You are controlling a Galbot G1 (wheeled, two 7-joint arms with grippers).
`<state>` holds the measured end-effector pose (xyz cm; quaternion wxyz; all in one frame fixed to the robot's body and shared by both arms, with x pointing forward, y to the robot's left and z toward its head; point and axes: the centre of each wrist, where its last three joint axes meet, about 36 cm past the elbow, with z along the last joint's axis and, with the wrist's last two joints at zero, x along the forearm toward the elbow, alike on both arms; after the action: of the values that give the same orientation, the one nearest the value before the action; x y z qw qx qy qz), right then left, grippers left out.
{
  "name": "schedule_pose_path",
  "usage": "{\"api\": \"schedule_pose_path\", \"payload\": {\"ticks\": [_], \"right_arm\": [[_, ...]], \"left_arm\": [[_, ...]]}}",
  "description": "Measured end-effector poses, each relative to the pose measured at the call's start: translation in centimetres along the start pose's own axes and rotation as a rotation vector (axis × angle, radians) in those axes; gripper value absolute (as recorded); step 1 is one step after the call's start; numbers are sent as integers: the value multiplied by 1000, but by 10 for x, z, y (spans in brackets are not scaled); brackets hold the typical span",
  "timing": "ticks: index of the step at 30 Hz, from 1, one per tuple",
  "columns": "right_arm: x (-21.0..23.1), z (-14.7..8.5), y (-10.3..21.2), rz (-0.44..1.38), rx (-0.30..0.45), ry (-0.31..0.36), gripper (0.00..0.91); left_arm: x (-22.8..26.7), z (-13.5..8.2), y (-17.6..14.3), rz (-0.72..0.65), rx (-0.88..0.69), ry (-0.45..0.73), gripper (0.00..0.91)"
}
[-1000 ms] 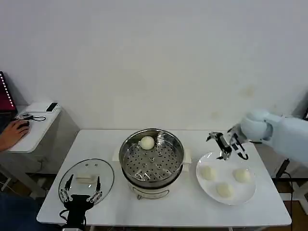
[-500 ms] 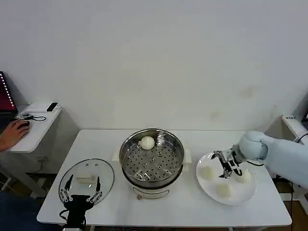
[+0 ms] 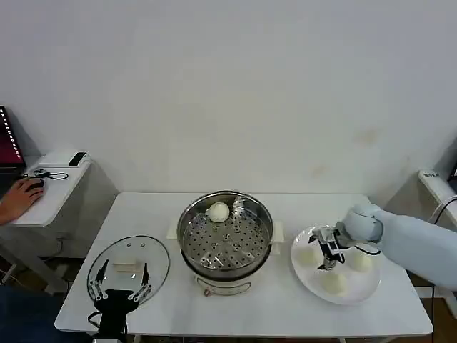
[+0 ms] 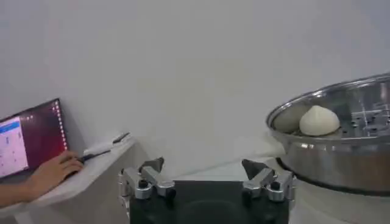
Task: Take steamed baozi put them in steamer then cover it.
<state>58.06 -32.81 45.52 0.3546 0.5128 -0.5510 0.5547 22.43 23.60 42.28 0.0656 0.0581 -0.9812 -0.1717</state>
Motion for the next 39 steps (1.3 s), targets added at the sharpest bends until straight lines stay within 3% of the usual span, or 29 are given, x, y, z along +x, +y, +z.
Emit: {"api": "schedule_pose_path", "payload": {"ticks": [14, 23, 31, 39], "right_arm": [[-7, -1, -3, -17, -17, 14, 645], [10, 2, -10, -20, -14, 17, 635], [57, 4, -32, 39, -20, 8, 645], [116, -19, -63, 128, 9, -23, 645]], "left_arm": [[0, -1, -1, -1, 6, -3, 907], [1, -3, -1, -2, 7, -5, 907], [-1, -5, 0, -2, 7, -14, 907], [-3, -7, 0, 3, 5, -24, 907]]}}
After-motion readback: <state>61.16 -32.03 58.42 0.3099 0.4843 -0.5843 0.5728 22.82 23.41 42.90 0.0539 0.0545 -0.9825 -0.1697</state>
